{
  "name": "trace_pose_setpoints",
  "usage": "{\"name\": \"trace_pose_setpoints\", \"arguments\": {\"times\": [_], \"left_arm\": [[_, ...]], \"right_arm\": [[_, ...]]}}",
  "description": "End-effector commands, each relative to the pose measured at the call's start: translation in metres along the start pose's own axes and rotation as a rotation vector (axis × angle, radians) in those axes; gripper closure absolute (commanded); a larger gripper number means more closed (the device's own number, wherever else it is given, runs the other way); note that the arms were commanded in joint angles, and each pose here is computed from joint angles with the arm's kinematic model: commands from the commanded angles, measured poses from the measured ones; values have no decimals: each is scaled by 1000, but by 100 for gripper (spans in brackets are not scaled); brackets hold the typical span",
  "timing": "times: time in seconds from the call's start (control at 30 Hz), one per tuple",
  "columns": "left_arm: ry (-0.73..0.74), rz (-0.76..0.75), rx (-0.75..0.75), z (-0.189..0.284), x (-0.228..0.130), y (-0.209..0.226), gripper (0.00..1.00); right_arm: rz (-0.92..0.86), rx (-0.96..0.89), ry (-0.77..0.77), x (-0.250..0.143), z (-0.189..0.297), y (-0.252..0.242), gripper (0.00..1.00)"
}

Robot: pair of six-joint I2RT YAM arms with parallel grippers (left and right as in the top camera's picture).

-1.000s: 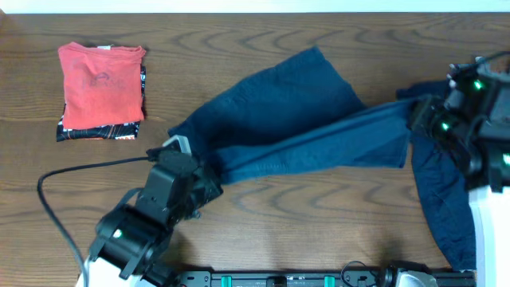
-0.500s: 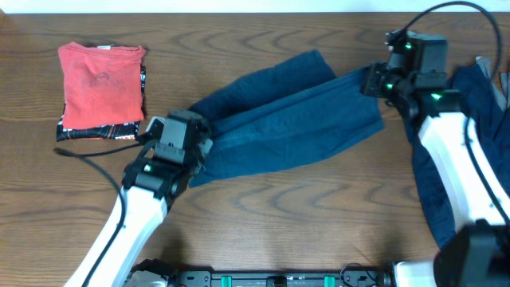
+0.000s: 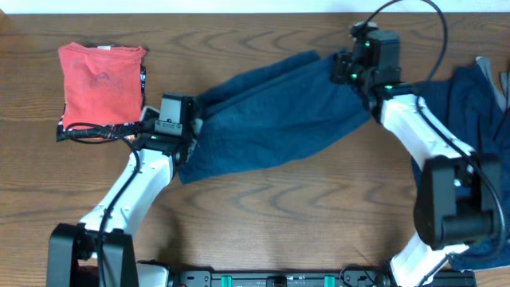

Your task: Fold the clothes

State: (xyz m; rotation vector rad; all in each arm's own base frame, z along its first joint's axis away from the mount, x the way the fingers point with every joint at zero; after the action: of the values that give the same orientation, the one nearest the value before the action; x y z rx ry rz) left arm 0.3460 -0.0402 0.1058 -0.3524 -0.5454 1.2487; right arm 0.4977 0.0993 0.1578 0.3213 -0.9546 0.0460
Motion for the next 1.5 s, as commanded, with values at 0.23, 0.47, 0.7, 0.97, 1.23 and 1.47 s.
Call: {"name": "trace_pose_setpoints", "arguments": {"times": [0.23, 0.47, 0.7, 0.97, 1.23, 1.47], "left_arm": [[-63, 82, -11, -10, 50, 2, 48], [62, -52, 139, -9, 30, 35, 30], [72, -130, 150, -11, 28, 42, 23], [102, -232, 179, -25, 23, 50, 9], [285, -286, 189, -52, -3, 64, 7], [483, -339, 64, -51, -30, 53, 81]], "right_arm": [[29, -12, 67, -25, -21, 13, 40], [3, -153, 357, -84, -7, -10, 51], [9, -318, 556, -145, 7, -39, 51], [11, -312, 502, -124, 17, -34, 39], [31, -266, 282, -50, 57, -12, 29], [95, -117, 326, -51, 70, 9, 36]]}}
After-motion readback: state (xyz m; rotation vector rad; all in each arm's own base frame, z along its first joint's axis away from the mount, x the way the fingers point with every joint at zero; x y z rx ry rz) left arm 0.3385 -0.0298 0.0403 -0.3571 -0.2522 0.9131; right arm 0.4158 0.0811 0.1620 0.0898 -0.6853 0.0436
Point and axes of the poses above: each gripper's point midway between its finger pads, its own z axis back along the fingers, its own y axis along the line the jaws close on, x = y × z, the point moved 4 cm from there along z, back along the fingers, and after that the axes turned 5 degrees about z, right-handed, at the moved point
